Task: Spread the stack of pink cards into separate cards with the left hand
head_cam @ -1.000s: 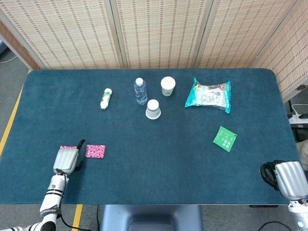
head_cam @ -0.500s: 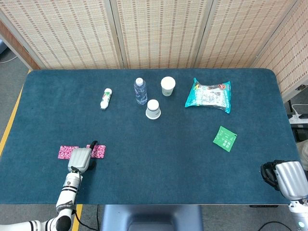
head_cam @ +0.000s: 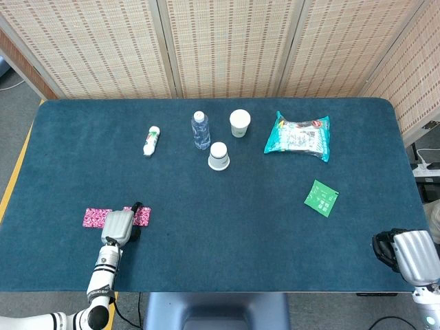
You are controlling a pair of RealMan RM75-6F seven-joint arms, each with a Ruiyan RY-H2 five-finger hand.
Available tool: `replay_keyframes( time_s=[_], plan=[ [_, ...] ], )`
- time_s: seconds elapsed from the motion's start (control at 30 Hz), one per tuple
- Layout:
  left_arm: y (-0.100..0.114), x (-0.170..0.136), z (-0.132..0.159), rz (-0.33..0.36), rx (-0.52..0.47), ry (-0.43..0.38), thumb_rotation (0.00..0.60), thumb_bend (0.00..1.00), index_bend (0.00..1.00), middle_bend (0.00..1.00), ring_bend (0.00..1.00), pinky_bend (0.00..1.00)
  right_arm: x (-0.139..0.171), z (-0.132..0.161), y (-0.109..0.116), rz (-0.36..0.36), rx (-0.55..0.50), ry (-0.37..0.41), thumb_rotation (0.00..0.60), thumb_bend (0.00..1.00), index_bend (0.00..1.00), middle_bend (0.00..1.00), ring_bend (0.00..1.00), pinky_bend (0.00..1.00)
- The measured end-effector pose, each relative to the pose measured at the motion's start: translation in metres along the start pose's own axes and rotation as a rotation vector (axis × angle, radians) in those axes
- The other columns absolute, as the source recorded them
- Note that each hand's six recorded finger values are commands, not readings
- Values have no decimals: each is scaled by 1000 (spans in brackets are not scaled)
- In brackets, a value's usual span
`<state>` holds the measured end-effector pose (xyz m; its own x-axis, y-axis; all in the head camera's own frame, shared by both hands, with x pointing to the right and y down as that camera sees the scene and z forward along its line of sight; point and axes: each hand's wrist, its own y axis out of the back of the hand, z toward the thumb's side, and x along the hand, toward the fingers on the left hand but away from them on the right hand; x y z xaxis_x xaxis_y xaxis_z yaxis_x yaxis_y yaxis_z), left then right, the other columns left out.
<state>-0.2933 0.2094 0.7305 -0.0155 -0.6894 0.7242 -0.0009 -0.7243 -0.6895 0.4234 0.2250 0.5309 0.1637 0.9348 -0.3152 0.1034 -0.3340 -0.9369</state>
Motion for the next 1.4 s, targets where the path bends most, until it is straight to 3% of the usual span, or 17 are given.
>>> replay_keyframes(
  time_s=[1.17, 1.4],
  plan=[
    [-4, 6, -5, 7, 25, 38, 600, 372, 250, 1000, 1000, 1000, 0, 0, -1, 9, 4, 0, 600, 545, 1000, 916, 854, 968],
    [-1, 5, -4, 22, 9, 35, 600, 371, 315, 1000, 1000, 1000, 0, 0, -1, 9, 3, -1, 600, 545, 1000, 917, 854, 968]
  ],
)
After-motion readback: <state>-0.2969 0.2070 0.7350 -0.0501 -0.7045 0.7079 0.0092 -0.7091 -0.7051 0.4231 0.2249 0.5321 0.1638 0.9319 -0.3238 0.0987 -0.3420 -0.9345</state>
